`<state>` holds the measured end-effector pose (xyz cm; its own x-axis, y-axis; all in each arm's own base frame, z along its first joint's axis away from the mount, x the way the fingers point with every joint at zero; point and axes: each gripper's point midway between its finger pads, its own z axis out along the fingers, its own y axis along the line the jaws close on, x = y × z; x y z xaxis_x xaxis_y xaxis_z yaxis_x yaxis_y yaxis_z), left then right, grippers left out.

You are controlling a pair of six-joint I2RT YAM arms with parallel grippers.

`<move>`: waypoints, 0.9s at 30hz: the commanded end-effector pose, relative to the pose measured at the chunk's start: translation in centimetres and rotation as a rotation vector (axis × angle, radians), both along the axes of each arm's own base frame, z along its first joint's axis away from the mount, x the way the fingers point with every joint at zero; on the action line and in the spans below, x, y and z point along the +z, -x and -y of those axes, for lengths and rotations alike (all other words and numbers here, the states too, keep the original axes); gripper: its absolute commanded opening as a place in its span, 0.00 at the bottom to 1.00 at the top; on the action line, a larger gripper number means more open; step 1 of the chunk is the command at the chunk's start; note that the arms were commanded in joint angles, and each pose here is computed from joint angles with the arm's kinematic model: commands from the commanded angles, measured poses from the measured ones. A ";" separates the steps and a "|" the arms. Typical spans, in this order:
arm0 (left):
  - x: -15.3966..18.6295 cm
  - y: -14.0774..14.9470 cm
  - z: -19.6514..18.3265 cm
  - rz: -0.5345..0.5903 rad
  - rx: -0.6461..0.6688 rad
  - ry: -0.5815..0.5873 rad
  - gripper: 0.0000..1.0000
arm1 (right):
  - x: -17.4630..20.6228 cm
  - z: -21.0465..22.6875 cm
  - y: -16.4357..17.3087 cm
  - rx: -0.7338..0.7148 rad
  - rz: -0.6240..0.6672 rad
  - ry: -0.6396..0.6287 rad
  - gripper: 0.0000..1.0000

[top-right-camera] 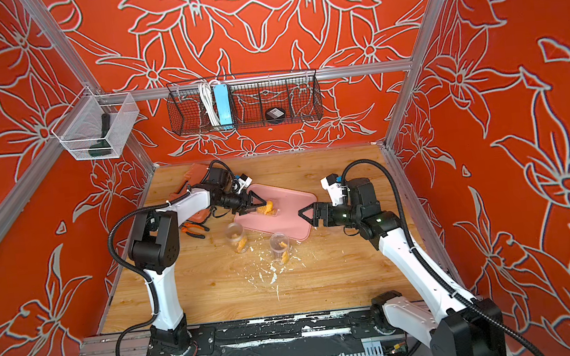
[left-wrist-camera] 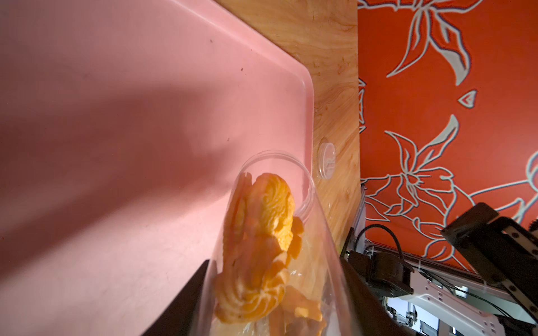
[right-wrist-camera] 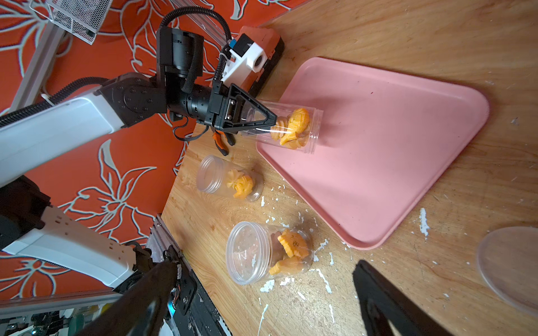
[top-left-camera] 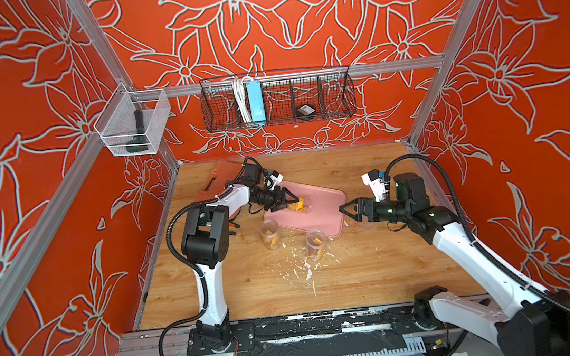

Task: Pour the cookies out of the jar
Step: Pour the cookies in the jar onto the tray.

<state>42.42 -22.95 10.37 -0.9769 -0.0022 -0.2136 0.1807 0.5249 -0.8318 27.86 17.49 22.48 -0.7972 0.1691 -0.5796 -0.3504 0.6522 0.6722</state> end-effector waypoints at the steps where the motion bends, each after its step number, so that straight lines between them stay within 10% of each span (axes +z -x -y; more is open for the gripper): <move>1: 2.4 -0.3 -0.3 0.058 0.009 0.022 0.39 | -0.1 0.1 0.3 -0.003 0.003 0.005 0.99; 7: 2.2 0.0 -0.5 0.045 -0.001 0.017 0.38 | -0.1 0.0 0.2 -0.003 0.000 -0.001 0.99; 10: 1.1 -0.5 -1.4 0.085 0.021 -0.174 0.37 | 0.0 0.0 0.2 -0.001 -0.003 -0.006 0.99; 14: 3.8 0.4 0.2 0.057 -0.028 0.086 0.38 | -0.1 0.1 0.3 -0.002 -0.003 0.000 0.99; 18: 1.9 -0.3 -1.1 0.065 0.008 -0.087 0.37 | 0.2 0.0 0.5 0.002 0.000 -0.001 0.99; 22: 3.7 0.4 -0.4 0.037 0.003 0.123 0.38 | 0.2 0.2 0.5 -0.002 0.004 0.008 0.99; 27: 1.8 -0.1 -1.3 0.077 0.002 -0.131 0.37 | 0.2 0.1 0.5 0.004 0.000 0.003 0.99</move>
